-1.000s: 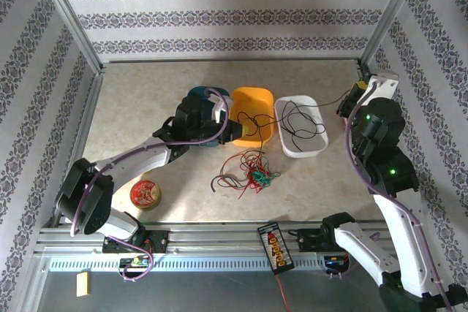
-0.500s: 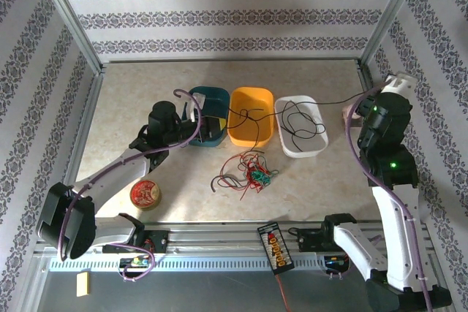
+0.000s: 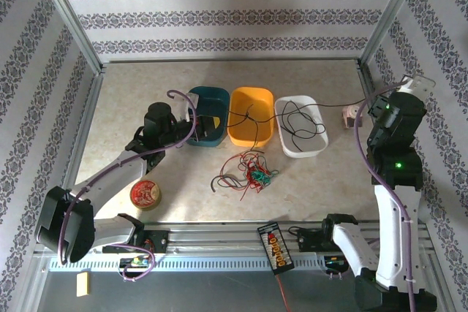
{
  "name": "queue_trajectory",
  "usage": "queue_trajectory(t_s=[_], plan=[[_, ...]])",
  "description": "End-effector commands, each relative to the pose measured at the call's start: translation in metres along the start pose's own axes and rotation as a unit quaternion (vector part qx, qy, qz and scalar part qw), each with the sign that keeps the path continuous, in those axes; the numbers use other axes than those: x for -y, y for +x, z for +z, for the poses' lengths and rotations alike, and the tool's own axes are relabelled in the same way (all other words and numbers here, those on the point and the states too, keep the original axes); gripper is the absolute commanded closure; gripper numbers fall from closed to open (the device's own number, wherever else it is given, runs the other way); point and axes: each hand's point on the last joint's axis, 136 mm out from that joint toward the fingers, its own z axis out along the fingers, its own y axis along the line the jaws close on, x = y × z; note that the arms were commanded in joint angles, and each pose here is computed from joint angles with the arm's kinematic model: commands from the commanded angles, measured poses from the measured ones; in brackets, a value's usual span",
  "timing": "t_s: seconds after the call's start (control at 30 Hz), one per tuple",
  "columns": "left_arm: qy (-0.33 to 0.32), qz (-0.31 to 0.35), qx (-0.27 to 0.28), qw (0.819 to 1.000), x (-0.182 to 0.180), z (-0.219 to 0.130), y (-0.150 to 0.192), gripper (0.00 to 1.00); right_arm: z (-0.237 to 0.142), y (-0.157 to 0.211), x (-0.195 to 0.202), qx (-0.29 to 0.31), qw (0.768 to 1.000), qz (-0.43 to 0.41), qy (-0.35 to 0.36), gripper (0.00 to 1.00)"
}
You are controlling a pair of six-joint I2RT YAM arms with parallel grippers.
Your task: Untangle the cables
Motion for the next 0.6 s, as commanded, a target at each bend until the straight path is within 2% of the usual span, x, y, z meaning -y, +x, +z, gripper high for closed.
queue_trajectory(t_s=[0.0, 0.3, 0.5, 0.57], plan=[[-0.018, 0.014, 0.016, 1.000, -0.005, -0.009, -0.008, 1.00, 0.000, -0.003, 0.006, -0.006, 1.000, -0.001, 0.011, 1.00], [-0.042, 0.010, 0.031, 0.999, -0.016, -0.020, -0.012, 1.00, 0.004, -0.010, 0.036, -0.010, 0.998, 0.027, 0.063, 1.00], [-0.055, 0.011, 0.033, 0.998, -0.020, -0.026, -0.011, 1.00, 0.011, -0.003, 0.038, -0.028, 0.996, 0.062, 0.054, 1.00], [-0.056, 0.014, 0.030, 0.998, -0.019, -0.027, -0.010, 1.00, 0.012, -0.003, 0.031, -0.028, 0.997, 0.072, 0.030, 1.00]])
